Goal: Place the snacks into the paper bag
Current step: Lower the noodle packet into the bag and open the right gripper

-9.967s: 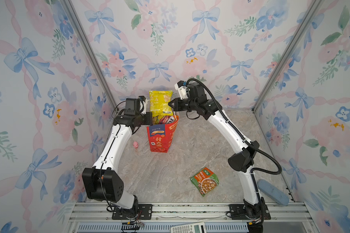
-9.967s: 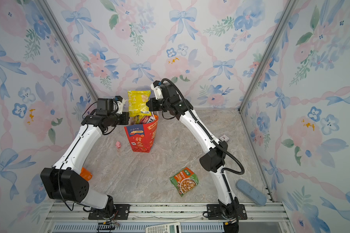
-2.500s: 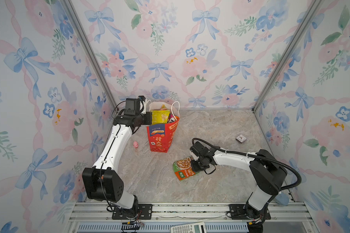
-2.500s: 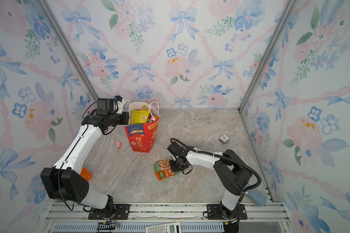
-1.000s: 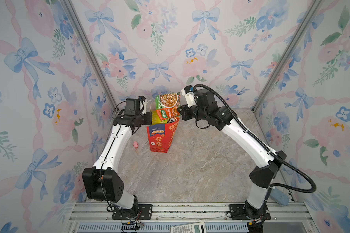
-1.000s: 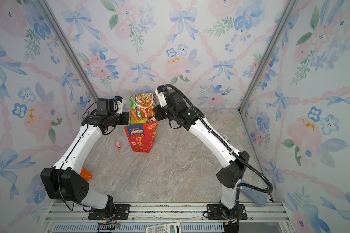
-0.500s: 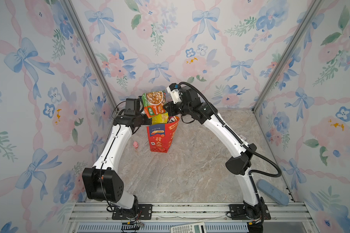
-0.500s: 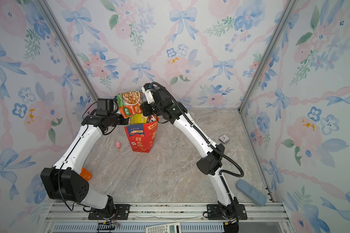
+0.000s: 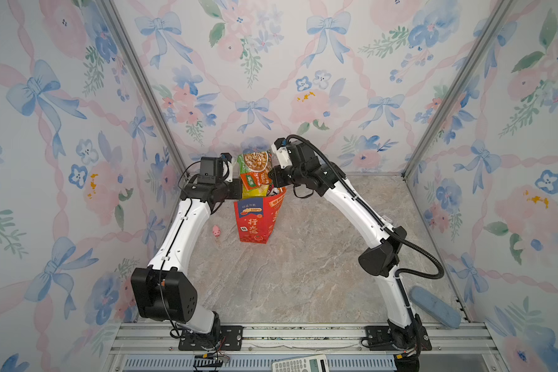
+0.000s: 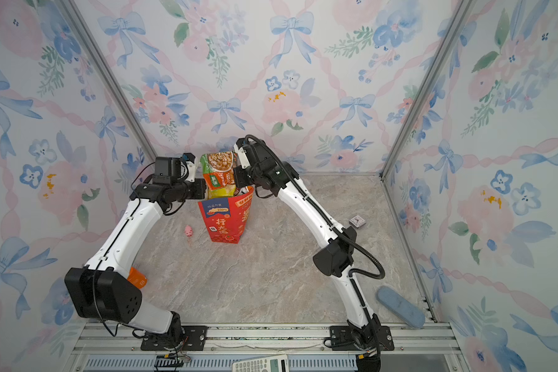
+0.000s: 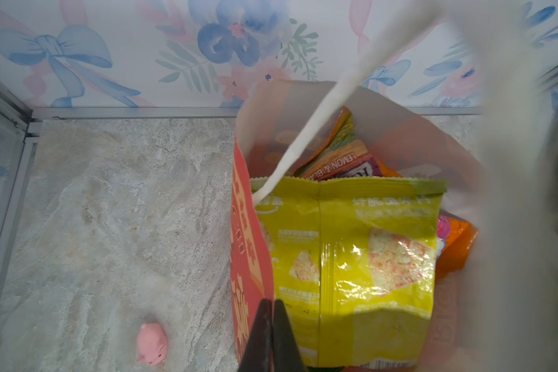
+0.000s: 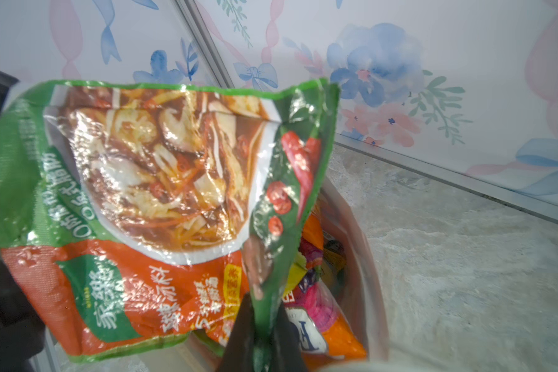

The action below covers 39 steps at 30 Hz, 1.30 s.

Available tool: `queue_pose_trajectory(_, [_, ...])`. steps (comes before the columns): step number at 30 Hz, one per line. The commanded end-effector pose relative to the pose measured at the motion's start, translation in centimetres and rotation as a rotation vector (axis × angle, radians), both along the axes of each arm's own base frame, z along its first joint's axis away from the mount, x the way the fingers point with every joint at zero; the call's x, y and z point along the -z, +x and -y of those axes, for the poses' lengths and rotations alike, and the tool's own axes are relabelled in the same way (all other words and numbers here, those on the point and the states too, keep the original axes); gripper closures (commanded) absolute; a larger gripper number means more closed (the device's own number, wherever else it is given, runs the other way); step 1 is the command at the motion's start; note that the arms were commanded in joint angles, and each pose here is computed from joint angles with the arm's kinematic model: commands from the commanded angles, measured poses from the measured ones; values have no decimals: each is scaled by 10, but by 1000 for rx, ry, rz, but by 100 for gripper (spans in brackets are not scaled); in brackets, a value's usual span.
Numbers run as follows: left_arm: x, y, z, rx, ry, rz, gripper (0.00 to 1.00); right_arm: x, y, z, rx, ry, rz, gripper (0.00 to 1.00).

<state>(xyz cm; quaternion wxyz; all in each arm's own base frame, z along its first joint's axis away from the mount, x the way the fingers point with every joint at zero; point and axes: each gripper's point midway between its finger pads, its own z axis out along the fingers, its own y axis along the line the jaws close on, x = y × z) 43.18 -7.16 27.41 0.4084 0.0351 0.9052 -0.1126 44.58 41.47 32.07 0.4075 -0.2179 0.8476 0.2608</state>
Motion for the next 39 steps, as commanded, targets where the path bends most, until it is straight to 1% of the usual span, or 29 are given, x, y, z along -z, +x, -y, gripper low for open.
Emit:
queue_pose_trajectory(1, [-5,-6,-2,13,8,13,100,23,7,16,37,-109,-6,100])
queue_pose_trajectory(10, [-6,-6,-3,10,8,15,100,51,-3,16,18,-231,-21,100])
queue_pose_trajectory(15, [-7,-6,-3,12,6,18,100,60,-7,12,7,-254,-33,96])
queue_pose_trajectory(17, [-7,-6,-3,13,7,17,100,61,-7,12,6,-257,-34,90])
queue_pose_trajectory(18, [-6,-6,-3,12,7,16,100,60,-8,11,4,-256,-34,84])
queue_pose_trajectory(19, [-7,-6,-3,11,7,17,100,59,-8,11,1,-252,-34,76])
queue_pose_trajectory(20, [-7,-6,-4,10,8,17,100,53,-10,10,-6,-240,-32,67])
queue_pose_trajectory(23, [-6,-6,-4,9,8,16,100,33,-17,8,-28,-184,-23,55])
queue_pose_trajectory(25, [-5,-5,-4,9,7,13,100,15,-22,7,-44,-133,-13,48])
queue_pose_trajectory(28, [-6,-5,-4,7,8,15,100,-17,-33,7,-69,-54,18,44])
queue_pose_trajectory(33, [-5,-5,-5,7,9,13,100,-60,-52,10,-107,92,48,41])
queue_pose_trajectory(39, [-4,-5,-4,9,8,10,100,-79,-66,19,-120,198,67,35])
